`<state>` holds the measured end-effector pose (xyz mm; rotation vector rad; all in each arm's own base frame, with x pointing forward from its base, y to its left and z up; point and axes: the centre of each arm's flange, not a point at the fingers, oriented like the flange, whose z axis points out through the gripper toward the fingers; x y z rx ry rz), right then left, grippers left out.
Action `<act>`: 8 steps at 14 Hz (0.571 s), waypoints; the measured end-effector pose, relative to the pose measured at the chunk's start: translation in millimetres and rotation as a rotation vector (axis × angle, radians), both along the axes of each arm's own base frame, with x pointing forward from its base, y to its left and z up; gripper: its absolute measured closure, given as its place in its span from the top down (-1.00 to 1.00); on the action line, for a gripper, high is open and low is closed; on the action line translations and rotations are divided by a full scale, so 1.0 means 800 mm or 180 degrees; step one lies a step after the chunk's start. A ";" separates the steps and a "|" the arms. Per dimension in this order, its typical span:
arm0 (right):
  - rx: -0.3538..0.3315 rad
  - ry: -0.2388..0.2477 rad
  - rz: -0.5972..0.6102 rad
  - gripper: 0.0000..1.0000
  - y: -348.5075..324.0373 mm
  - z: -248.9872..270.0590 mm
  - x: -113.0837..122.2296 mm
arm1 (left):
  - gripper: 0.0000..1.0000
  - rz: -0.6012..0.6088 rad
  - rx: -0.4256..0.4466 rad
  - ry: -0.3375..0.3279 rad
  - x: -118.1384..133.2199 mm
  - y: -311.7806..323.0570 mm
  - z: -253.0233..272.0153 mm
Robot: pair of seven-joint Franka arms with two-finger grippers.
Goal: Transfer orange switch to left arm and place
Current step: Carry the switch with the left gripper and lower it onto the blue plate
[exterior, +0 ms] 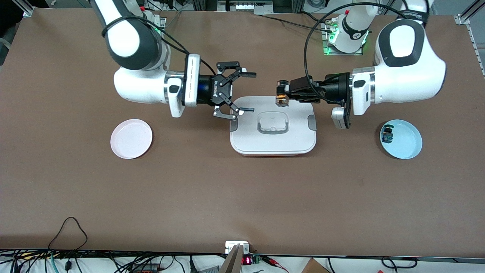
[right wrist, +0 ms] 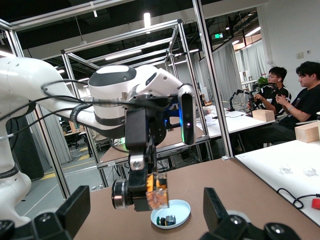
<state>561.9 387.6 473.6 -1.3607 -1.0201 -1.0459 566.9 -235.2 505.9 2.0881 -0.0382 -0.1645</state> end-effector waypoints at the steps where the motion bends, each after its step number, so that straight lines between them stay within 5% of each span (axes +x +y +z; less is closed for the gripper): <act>1: 0.0010 0.0000 0.0018 1.00 -0.016 -0.003 0.008 | -0.15 -0.0144 0.0197 -0.0112 0.000 0.010 -0.003; 6: -0.0164 -0.0004 0.0127 1.00 -0.139 -0.030 0.049 | -0.15 -0.0987 0.0945 -0.0588 0.003 0.083 -0.044; 8: -0.0361 0.0191 0.0223 1.00 -0.178 -0.041 0.053 | -0.15 -0.1344 0.1261 -0.0746 0.006 0.114 -0.065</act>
